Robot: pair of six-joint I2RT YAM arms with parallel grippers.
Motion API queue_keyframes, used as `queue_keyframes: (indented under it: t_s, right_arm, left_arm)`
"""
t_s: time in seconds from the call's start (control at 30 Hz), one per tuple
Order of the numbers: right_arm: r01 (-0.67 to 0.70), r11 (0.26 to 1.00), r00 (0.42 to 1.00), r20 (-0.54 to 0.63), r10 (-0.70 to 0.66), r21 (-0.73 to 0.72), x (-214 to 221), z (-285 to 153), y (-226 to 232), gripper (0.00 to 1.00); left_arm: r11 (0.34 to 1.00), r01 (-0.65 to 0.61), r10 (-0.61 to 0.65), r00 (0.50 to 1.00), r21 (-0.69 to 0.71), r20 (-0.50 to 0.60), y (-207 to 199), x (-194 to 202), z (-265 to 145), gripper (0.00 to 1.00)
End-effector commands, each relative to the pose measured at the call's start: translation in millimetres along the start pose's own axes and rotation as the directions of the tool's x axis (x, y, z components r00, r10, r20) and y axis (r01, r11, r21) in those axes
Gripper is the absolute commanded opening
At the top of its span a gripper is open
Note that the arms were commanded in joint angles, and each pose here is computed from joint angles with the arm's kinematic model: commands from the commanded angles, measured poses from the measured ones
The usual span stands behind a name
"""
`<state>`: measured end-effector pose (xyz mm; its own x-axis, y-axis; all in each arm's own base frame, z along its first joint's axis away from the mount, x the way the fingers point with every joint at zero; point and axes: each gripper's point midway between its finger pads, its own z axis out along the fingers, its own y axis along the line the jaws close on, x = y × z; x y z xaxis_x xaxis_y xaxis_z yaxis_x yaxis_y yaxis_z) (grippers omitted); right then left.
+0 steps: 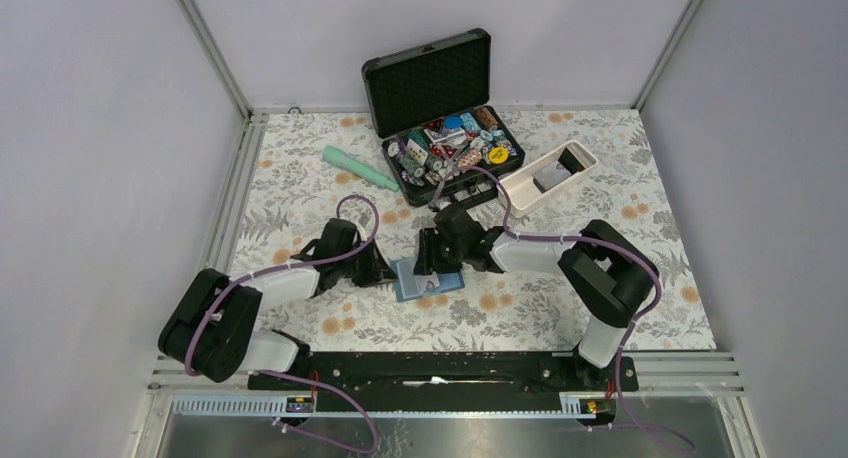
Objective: Put the credit cards into the card holder
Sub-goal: Insert the credit card into the card holder.
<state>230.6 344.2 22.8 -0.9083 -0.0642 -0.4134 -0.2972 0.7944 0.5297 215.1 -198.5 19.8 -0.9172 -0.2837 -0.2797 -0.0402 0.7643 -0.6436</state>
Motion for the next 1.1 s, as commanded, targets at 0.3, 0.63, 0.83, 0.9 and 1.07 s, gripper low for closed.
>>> queue_keyframes:
  t_s: [0.3, 0.63, 0.83, 0.9, 1.07]
  right_arm:
    - [0.148, 0.932, 0.989, -0.067, -0.133, 0.330, 16.6, -6.9, -45.8, 0.61]
    - [0.209, 0.918, 0.978, -0.050, -0.204, 0.337, 1.2, -22.3, -36.7, 0.64]
    - [0.240, 0.917, 0.971, -0.057, -0.234, 0.318, 0.0, -22.6, -31.9, 0.67]
    - [0.252, 0.914, 0.967, -0.057, -0.247, 0.318, -2.2, -24.0, -31.1, 0.68]
    - [0.297, 0.897, 0.954, -0.070, -0.291, 0.326, -8.6, -27.6, -28.8, 0.68]
  left_arm:
    - [0.997, -0.025, 0.023, 0.999, 0.067, 0.029, -15.6, -11.6, 4.3, 0.19]
    - [0.998, -0.021, 0.019, 0.999, 0.057, 0.029, -12.5, -10.1, 4.5, 0.18]
    - [0.996, -0.029, 0.025, 0.999, 0.086, 0.045, -21.2, -14.3, 0.3, 0.18]
    - [0.996, -0.034, 0.030, 0.998, 0.085, 0.057, -22.8, -16.6, -2.4, 0.18]
    - [0.995, -0.041, 0.035, 0.997, 0.088, 0.067, -25.6, -18.3, -6.4, 0.19]
